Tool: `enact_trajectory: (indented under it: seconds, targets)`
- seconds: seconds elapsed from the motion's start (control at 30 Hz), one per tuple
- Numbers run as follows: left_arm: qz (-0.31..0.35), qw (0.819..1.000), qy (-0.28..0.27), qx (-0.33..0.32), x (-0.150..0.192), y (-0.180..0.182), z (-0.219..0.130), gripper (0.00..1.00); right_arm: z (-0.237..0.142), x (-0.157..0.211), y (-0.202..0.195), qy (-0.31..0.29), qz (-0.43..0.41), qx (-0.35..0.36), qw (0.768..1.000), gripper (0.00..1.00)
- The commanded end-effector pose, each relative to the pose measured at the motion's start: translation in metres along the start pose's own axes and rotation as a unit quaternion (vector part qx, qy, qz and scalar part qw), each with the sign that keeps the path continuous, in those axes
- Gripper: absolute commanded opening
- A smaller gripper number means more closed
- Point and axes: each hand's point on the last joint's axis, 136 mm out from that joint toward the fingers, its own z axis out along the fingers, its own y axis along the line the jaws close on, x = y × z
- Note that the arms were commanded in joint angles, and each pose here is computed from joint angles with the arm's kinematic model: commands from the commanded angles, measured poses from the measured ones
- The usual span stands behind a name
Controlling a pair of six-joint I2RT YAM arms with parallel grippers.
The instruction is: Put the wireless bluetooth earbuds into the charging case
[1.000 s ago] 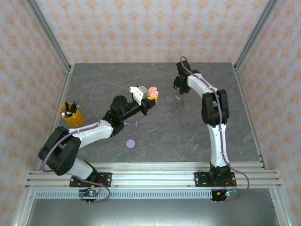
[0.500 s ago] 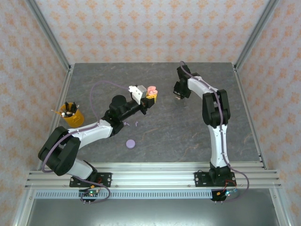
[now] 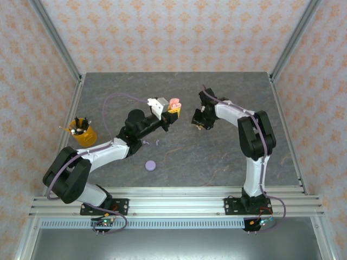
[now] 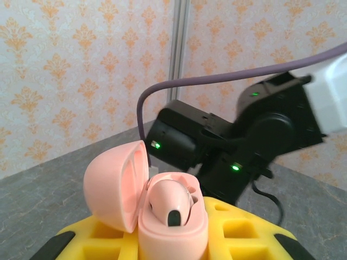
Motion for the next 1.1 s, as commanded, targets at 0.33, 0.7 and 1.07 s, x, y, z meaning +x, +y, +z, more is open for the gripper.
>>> enact_trajectory:
  seconds: [0.33, 0.7, 1.07]
  targets:
    - [0.007, 1.0, -0.029, -0.004, -0.02, -0.001, -0.007, 0.0, -0.032, 0.001, -0.01, -0.08, 0.029, 0.045, 0.995, 0.44]
    - [0.014, 0.999, -0.028, -0.009, -0.023, -0.001, -0.013, 0.0, 0.0, 0.004, -0.024, -0.053, 0.032, 0.076, 0.995, 0.47]
    - [0.011, 0.999, -0.031, -0.013, -0.025, 0.001, -0.013, 0.0, 0.014, 0.019, 0.041, -0.013, 0.022, -0.022, 0.999, 0.46]
